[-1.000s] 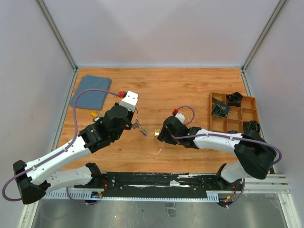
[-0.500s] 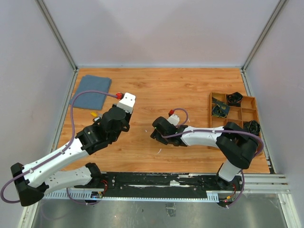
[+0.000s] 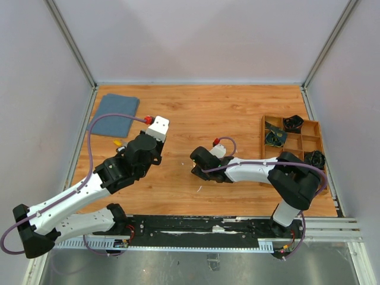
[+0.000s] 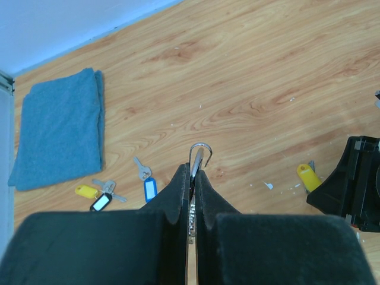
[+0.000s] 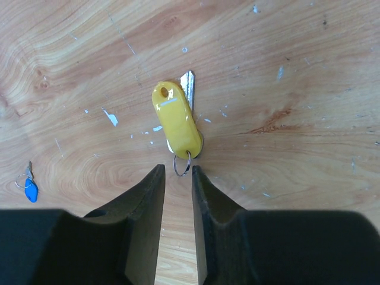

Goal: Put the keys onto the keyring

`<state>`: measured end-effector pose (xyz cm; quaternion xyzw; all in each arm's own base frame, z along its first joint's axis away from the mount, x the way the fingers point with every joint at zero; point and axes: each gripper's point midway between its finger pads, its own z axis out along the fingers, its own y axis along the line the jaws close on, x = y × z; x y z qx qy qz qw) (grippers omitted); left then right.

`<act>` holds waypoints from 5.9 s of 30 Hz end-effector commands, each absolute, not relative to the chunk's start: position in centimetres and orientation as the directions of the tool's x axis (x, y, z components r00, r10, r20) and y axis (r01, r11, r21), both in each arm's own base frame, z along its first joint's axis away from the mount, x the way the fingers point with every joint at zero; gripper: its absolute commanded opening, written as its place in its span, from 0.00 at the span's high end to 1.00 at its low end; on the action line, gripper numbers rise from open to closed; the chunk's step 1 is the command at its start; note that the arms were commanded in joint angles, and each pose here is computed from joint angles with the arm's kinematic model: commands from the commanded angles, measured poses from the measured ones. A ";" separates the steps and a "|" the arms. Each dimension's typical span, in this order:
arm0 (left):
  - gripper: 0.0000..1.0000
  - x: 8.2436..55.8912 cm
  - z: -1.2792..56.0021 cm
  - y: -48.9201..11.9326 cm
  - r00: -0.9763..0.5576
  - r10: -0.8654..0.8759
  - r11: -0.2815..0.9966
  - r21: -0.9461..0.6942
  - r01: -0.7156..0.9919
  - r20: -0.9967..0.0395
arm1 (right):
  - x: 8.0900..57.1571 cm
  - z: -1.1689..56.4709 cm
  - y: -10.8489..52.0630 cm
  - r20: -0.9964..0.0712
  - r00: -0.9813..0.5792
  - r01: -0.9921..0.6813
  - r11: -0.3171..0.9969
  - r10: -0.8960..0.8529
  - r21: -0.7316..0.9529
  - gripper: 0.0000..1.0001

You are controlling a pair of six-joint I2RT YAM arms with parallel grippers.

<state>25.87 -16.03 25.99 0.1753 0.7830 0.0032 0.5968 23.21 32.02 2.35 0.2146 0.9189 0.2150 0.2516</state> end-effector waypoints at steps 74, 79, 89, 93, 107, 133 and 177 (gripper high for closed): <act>0.99 23.0 36.0 -28.3 -0.029 0.177 0.816 0.130 0.563 -0.984 | 18.0 37.5 26.4 -0.745 0.656 -0.669 0.362 -0.122 -0.649 1.00; 0.99 22.9 36.6 -28.6 -0.031 0.158 0.824 0.114 0.555 -0.987 | 18.6 37.5 27.0 -0.716 0.685 -0.642 0.350 -0.138 -0.682 1.00; 0.99 23.0 37.1 -28.6 -0.053 0.136 0.840 0.087 0.535 -0.989 | 19.7 37.6 28.1 -0.701 0.700 -0.618 0.374 -0.140 -0.692 1.00; 0.99 23.1 37.3 -28.8 -0.056 0.128 0.841 0.079 0.535 -0.990 | 20.0 37.9 28.2 -0.691 0.709 -0.603 0.385 -0.143 -0.698 1.00; 0.99 23.3 37.5 -29.1 -0.059 0.133 0.846 0.083 0.526 -0.989 | 20.9 38.2 29.0 -0.676 0.717 -0.583 0.388 -0.168 -0.714 1.00; 1.00 23.1 37.9 -29.0 -0.062 0.124 0.842 0.071 0.535 -0.990 | 21.6 37.7 29.5 -0.685 0.704 -0.574 0.420 -0.185 -0.703 0.99; 1.00 21.9 34.6 -28.9 -0.018 0.312 0.742 0.232 0.629 -0.950 | 21.5 35.3 27.1 -0.653 0.663 -0.565 0.329 -0.365 -0.757 0.99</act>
